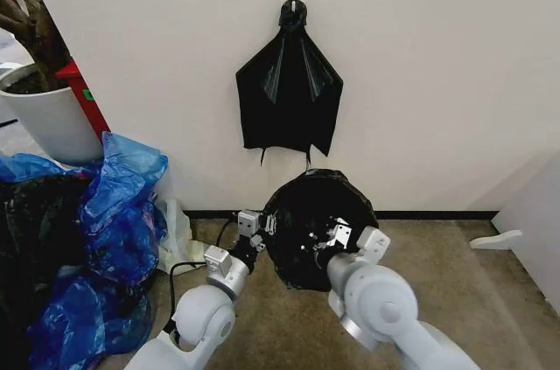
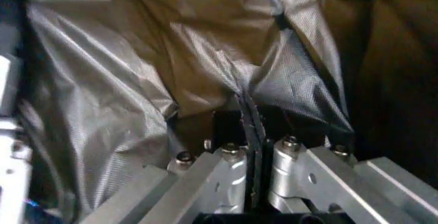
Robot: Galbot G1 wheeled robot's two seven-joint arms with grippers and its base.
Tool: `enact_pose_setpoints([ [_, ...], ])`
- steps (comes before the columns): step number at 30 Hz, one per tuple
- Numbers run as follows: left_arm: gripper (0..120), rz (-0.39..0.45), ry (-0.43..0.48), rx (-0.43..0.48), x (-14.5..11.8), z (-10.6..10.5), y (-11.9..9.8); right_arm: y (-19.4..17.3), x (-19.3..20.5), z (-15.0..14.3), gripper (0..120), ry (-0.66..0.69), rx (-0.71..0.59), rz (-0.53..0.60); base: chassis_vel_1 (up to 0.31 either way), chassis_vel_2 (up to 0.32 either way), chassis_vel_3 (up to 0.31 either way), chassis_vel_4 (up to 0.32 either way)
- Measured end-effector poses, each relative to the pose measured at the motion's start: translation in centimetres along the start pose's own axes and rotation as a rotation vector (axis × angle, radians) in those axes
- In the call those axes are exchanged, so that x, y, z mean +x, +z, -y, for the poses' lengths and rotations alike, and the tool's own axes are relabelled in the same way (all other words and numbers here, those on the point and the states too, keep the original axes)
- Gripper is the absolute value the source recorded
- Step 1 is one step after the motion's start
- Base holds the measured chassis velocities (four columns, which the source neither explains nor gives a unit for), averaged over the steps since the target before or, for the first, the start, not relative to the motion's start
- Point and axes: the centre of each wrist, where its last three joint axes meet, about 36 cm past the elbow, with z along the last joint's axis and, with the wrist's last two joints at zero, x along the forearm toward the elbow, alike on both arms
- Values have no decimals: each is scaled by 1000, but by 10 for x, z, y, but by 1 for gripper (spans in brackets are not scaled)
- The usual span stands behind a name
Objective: Place the garbage bag over the trash bin.
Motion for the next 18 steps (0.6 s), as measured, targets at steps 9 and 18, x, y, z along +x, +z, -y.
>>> enact_pose_setpoints([
  [9,1,11,8,13,0,4,-4,15,-11,-4,0,28,17,-17,0,0,0,0],
  [18,1,6,0,7,-1,-1,-3,0,10,-13,0,-34,24,27,0,0,0,0],
])
